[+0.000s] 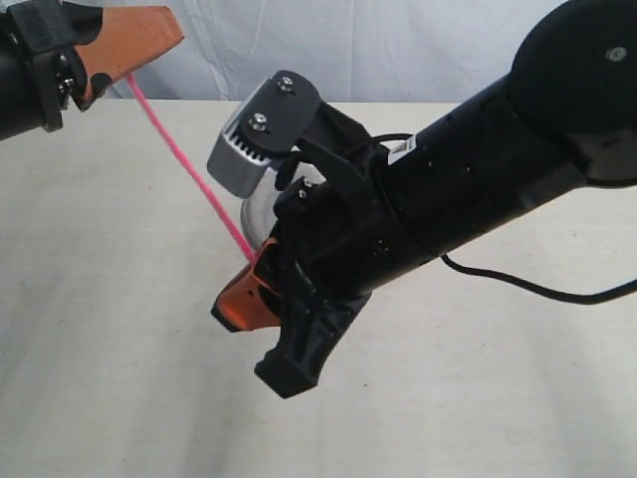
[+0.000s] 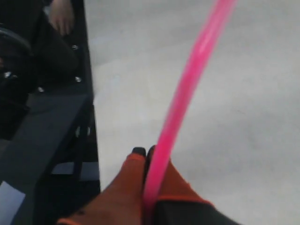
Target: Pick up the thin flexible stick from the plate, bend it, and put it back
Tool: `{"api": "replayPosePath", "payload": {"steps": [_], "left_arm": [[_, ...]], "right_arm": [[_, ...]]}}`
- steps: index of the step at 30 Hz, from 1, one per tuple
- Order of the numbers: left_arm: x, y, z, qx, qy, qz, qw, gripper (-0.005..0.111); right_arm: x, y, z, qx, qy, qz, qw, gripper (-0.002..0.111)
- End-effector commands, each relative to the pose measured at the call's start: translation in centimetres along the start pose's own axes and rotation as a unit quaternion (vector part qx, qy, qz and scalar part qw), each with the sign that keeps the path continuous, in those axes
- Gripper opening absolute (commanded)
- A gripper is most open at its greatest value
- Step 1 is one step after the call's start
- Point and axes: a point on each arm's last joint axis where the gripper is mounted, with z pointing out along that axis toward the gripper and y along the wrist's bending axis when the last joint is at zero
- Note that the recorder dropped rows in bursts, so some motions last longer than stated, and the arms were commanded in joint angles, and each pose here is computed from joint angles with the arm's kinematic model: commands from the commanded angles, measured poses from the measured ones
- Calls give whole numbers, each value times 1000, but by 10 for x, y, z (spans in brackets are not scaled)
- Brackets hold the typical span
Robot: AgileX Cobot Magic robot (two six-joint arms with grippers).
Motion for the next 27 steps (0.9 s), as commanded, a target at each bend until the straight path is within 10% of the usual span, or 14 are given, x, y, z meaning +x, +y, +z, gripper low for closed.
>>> {"api": "replayPosePath", "payload": {"steps": [1,18,27], "left_arm": [[-2,8,0,-47,-9,22,999,0],[9,12,3,-42,46,88,994,0],[5,-3,4,39,19,75,996,0]], "right_arm": [[-2,17,-2,-91,-14,-51,994,-1],[-13,21,-12,-70,-63,-50,994,-1],[11,-18,-21,164,69,6,984,-1]]}}
